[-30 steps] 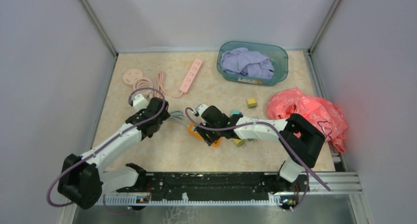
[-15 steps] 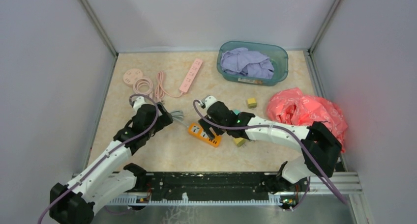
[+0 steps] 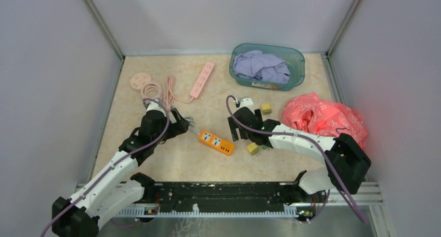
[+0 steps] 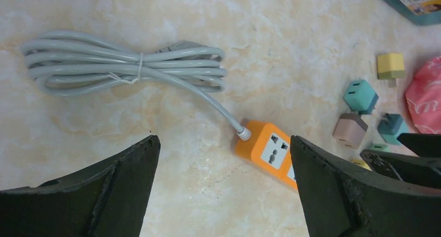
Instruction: Insert the plug
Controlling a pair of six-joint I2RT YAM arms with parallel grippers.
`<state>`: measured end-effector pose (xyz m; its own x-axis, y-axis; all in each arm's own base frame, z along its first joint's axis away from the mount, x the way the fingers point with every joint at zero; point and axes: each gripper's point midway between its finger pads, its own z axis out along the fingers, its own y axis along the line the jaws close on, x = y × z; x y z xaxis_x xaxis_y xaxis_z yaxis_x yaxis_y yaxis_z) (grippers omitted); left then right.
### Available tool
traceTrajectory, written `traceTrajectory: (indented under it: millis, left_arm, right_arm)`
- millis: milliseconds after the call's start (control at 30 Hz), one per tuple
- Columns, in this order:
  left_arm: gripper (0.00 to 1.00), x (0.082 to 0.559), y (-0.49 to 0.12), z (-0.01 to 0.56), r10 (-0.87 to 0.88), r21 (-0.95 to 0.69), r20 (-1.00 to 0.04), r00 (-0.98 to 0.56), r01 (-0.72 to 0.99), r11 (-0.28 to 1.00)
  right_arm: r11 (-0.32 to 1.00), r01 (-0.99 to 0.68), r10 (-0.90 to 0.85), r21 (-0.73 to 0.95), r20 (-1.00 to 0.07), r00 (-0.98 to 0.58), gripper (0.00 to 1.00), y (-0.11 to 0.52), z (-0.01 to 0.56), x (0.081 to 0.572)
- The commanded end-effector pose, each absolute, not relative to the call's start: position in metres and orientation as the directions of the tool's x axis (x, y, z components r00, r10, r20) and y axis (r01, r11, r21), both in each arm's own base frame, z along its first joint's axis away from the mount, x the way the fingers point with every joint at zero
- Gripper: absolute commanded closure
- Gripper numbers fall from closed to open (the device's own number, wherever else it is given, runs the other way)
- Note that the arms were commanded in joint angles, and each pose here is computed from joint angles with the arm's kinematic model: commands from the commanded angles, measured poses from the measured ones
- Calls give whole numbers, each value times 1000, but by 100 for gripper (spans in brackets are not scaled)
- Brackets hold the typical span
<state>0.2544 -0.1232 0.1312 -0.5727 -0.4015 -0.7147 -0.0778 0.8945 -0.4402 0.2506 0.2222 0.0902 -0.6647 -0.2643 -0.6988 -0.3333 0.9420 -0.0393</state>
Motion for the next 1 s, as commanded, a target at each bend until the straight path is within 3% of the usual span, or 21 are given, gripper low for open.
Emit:
traceTrajectory:
  millis: [0,333,967]
  left_arm:
    - [0,253,-141,141,-366,-478,-726,-582,45,877]
    - [0,250,-150,144,-309,-465,-725,-615,108,879]
    - [0,243,-167,136,-256,-489,-687,-680,171,855]
  right_arm:
    - [990,-125,-34,66,-746,-666,14,215,96,260]
    - [966,157,257,203,-738,-624,16,203,82,265]
    - [954,243,297,178,-680,-671,31,216,35,269]
